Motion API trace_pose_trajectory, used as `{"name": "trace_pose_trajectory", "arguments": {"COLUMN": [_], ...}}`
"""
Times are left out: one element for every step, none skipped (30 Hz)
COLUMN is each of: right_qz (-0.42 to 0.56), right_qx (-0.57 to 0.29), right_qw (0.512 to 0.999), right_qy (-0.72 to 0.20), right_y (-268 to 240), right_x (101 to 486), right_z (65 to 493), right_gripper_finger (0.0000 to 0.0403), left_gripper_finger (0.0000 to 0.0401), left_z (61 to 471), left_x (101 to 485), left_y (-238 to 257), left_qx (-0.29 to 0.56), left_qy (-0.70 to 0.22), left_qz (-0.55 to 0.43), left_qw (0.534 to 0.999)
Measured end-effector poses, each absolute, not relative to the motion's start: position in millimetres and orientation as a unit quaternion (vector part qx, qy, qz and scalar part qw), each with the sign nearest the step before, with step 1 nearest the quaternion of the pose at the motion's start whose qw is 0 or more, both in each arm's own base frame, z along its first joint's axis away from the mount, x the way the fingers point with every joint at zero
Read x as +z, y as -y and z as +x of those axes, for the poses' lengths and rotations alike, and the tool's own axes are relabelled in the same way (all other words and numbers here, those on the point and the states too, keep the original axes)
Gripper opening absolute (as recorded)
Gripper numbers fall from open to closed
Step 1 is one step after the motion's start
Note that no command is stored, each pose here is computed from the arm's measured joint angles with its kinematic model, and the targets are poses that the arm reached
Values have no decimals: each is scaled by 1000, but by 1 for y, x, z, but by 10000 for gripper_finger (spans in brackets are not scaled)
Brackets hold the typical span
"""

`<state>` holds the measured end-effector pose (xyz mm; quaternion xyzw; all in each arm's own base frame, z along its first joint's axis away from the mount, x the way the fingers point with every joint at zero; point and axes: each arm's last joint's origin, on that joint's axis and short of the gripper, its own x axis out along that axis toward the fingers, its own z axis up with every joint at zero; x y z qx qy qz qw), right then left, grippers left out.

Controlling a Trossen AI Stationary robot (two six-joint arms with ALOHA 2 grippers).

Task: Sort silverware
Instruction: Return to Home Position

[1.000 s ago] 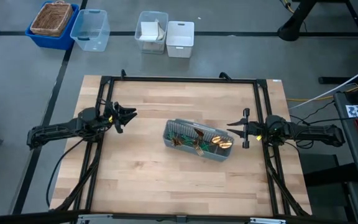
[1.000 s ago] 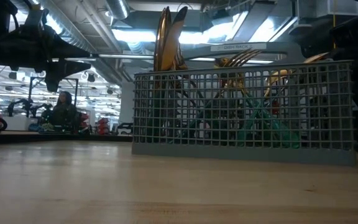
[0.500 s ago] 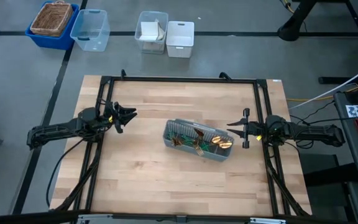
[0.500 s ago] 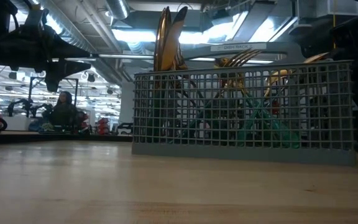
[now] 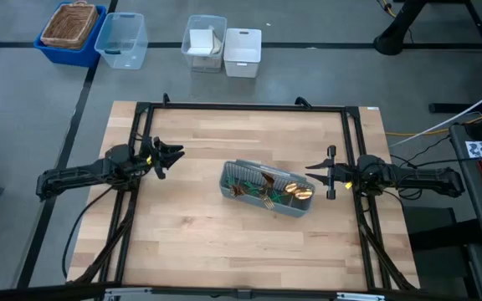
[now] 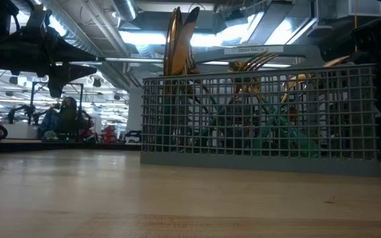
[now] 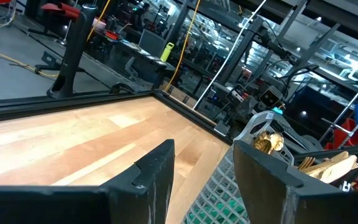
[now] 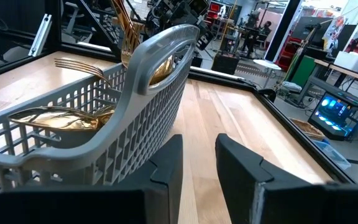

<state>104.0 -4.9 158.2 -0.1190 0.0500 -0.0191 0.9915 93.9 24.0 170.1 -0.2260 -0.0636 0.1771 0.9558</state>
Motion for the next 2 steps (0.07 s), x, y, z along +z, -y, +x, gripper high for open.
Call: {"name": "trace_pose_trajectory", "arguments": {"right_qz": [-119,-119], "right_qx": [-19,-19], "right_qw": [991,991], "right_qy": [-50,-50], "right_y": [5,5], "right_x": [158,158], "right_z": [104,104], "right_gripper_finger": [97,97], "left_gripper_finger": [154,154], "left_z": [94,94], "left_x": [170,170], "left_y": [-24,-24], "left_qx": [177,177], "left_qy": [64,64], "left_qz": [-226,-226], "left_qw": [956,956]}}
